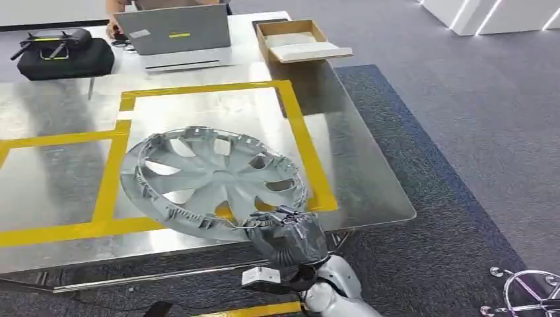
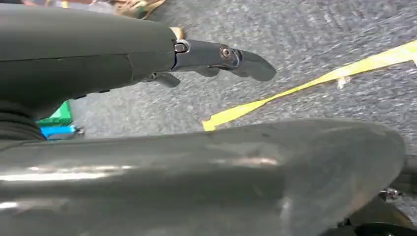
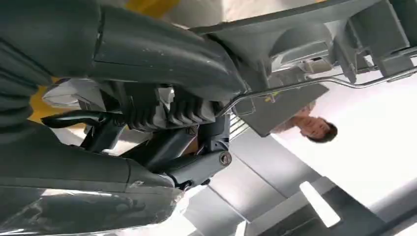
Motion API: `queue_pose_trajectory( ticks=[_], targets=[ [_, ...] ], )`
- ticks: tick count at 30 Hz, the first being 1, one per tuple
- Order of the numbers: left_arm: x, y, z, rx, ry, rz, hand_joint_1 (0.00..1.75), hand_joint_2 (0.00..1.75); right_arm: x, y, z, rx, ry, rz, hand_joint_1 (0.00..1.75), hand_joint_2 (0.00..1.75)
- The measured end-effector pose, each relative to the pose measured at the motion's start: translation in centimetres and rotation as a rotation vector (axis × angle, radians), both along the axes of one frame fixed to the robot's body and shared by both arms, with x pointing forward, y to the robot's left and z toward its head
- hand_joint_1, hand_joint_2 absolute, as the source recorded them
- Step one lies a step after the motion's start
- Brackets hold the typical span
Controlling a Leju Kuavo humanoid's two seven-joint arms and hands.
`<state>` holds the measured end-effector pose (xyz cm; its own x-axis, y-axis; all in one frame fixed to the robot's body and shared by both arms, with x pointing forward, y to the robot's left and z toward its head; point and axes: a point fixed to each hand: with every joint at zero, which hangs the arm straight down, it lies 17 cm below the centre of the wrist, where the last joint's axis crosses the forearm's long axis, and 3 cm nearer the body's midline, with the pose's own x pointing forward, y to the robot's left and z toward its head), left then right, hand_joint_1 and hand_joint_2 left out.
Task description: Take the parts from the cabinet and place them on the table.
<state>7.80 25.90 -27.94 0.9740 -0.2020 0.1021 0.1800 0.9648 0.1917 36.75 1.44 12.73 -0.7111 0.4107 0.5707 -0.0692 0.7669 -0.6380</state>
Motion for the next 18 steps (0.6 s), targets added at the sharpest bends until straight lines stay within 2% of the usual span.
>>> queue_pose_trajectory(
  ticks=[6,8,14,18],
  targets=[
    [-0.1,0.1,0.0,0.0,-0.002,-0.004,0.0,0.0,0.1,0.5,-0.7,-0.023,0.01,0.019,1.75,1.75],
    [-0.1,0.1,0.0,-0.001,-0.006,-0.005,0.0,0.0,0.3,0.3,-1.3,0.011,0.068,0.02,1.75,1.75],
    [0.1,0.6,0.0,0.028,-0.015,-0.008,0.0,0.0,4.4,-0.6,-0.3,0.375,0.41,0.09,1.75,1.75],
    [0.0,0.8,0.0,0.038,-0.017,-0.004,0.0,0.0,7.0,-4.0,1.6,0.518,0.417,0.008,1.75,1.75]
  ],
)
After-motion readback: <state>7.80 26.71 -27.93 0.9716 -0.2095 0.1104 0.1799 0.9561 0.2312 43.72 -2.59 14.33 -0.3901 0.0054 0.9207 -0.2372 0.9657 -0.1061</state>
